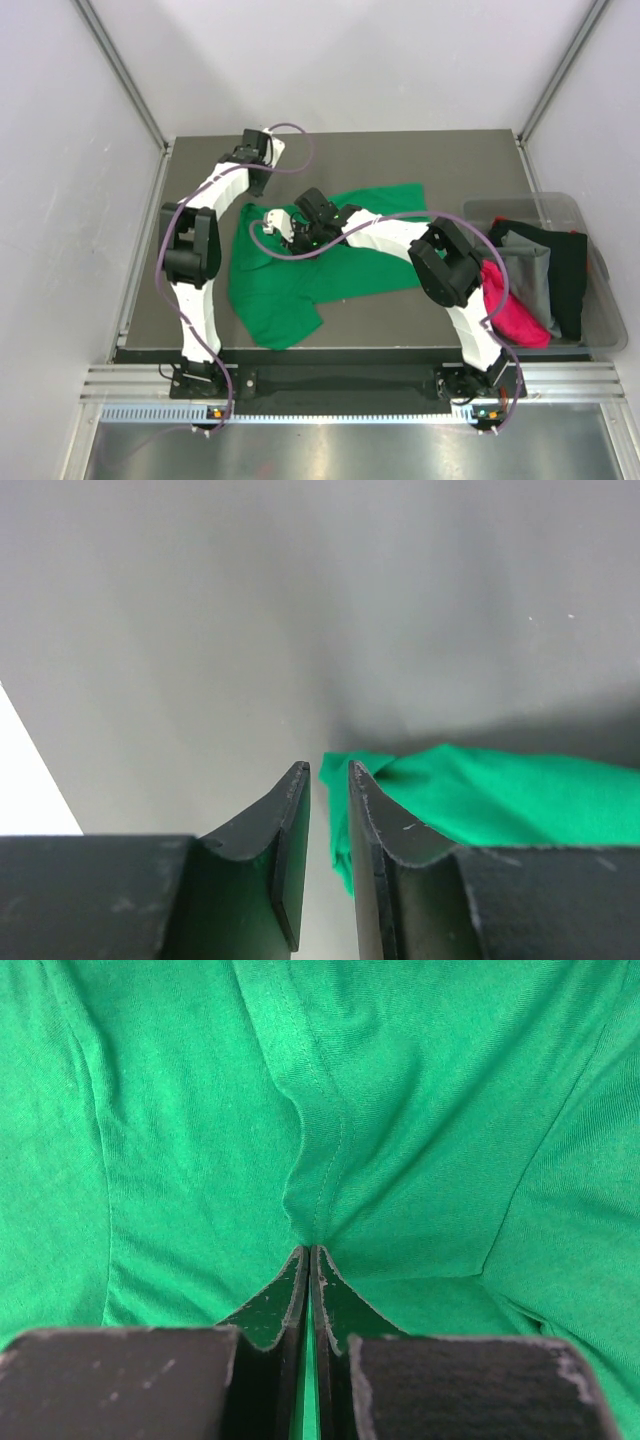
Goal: Fold and stack the t-shirts
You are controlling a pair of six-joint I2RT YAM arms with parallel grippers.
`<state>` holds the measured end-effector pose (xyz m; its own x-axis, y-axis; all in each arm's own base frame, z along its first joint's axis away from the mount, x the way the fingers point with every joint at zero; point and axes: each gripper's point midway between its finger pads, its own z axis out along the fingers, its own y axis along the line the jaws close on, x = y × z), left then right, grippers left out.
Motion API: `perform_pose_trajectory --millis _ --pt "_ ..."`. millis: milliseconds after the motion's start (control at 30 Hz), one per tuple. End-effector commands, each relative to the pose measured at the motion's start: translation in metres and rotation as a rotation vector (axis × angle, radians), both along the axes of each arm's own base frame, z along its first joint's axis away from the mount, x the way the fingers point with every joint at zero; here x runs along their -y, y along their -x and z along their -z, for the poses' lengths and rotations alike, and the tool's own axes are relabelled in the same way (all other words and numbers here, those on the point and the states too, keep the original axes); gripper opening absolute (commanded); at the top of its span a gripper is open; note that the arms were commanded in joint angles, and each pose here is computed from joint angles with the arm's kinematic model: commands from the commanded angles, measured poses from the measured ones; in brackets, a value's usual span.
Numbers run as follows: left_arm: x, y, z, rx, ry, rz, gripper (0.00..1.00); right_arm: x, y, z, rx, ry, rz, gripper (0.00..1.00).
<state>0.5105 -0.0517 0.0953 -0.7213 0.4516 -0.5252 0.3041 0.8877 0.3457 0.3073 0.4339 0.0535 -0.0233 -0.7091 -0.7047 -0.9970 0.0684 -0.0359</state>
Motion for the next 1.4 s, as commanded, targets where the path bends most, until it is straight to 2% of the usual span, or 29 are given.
perform_pose_trajectory --millis 0,733,1100,1367 --pt "-0.010 -0.007 0.000 -0.009 -0.094 -0.004 0.27 -0.011 0.004 -0.001 -0.011 -0.036 -0.021 0.00" --pt "0.007 0.008 0.005 -0.068 -0.178 0.036 0.27 -0.011 0.004 0.000 -0.013 -0.034 -0.023 0.00" --pt "-0.006 0.006 0.024 -0.103 -0.275 0.014 0.27 -0.011 0.004 0.003 -0.017 -0.029 -0.023 0.00" --pt "-0.005 0.005 0.030 -0.124 -0.277 0.017 0.26 -0.010 0.005 0.003 -0.014 -0.028 -0.024 0.00"
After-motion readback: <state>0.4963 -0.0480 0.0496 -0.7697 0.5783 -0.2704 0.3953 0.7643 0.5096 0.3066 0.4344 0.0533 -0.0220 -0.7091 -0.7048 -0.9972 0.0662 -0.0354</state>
